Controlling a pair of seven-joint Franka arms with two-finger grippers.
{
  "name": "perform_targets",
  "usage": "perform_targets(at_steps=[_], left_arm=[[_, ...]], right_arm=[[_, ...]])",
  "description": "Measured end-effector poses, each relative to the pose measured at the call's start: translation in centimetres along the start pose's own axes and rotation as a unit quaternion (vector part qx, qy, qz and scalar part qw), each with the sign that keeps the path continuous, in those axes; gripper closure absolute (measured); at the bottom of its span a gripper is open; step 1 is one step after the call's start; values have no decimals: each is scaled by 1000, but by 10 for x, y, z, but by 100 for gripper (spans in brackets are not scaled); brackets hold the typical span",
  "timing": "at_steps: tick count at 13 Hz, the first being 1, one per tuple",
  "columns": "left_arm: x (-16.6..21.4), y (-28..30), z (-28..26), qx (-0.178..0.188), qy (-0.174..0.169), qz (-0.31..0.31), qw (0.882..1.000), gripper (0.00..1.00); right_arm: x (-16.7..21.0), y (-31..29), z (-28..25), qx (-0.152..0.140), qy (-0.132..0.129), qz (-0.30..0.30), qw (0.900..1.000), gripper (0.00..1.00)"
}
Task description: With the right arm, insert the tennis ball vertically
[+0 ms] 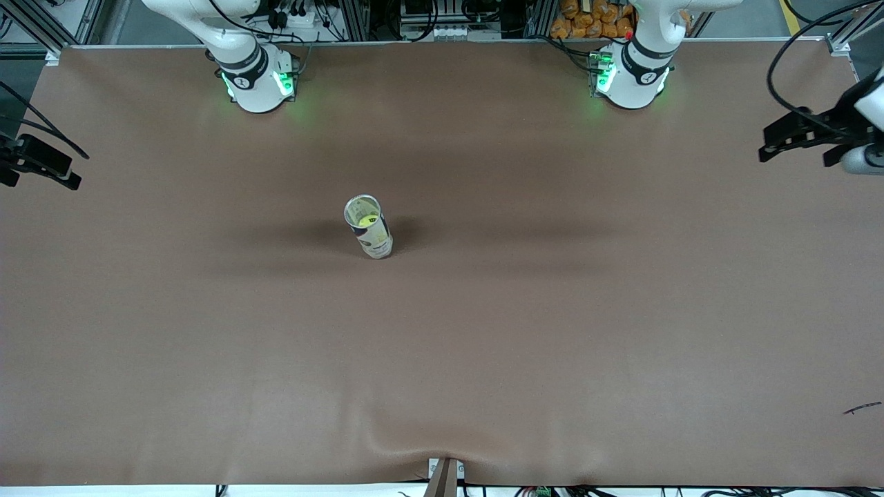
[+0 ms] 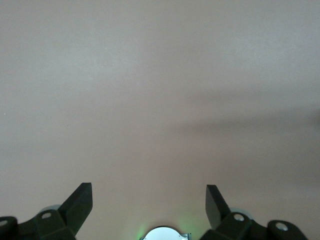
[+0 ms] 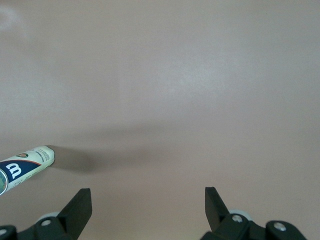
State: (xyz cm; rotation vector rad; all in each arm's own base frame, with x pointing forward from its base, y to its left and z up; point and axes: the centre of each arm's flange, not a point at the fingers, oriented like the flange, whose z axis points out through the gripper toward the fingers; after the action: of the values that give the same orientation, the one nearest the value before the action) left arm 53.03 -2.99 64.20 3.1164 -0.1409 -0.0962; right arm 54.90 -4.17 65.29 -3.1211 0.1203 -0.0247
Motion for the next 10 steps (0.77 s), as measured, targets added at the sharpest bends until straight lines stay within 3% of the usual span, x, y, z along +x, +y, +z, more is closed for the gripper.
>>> perform_targets(at_steps=[10], left_arm=[[-4, -2, 3, 3, 18, -16, 1000, 0]], right_arm=[[0, 0, 0, 0, 0, 0, 1000, 0]])
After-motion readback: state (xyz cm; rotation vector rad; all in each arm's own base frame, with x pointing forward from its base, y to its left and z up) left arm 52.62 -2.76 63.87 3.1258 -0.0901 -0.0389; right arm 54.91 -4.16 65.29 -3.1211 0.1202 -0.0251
